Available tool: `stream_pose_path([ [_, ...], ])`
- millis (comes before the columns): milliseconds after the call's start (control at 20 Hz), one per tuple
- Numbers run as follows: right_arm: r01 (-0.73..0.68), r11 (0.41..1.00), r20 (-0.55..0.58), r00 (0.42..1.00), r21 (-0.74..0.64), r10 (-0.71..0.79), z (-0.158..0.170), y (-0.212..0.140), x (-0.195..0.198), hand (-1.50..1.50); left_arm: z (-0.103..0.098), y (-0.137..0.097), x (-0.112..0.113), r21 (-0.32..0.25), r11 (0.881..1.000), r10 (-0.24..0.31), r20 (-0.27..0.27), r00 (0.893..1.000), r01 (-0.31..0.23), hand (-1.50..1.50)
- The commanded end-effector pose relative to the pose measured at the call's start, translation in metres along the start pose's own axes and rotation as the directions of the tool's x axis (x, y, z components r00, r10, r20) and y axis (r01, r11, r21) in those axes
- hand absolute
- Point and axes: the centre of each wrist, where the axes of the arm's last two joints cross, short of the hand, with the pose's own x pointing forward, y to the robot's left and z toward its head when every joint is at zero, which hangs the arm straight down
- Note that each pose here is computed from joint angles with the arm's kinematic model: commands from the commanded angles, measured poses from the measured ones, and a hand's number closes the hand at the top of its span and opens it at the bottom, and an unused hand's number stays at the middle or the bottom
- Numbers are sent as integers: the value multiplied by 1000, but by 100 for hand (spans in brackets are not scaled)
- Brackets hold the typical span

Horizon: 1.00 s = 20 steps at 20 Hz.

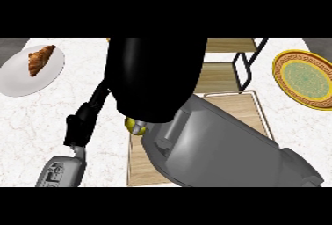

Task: Pick the lemon from the tray and place it in the tiered shelf

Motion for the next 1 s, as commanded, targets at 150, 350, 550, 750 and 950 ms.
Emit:
stream_pose_path([
  [150,-78,995,-218,974,-65,62,-27,-23,30,150,-6,-11,14,1,1000,-8,2,1000,8,0],
  [350,-115,991,-218,971,-70,97,-40,-26,20,150,3,0,-3,22,1000,-9,8,1000,9,0],
  [550,-205,974,-187,965,-100,184,-58,-19,20,150,0,7,3,-1,1000,2,7,1000,-2,0],
  [750,-200,973,-157,971,-118,181,-53,-5,9,150,-3,-5,-4,17,1000,15,3,1000,-15,0],
  [950,-281,949,-166,952,-146,256,-88,14,-16,150,4,-6,-3,16,1000,-4,8,1000,4,0],
])
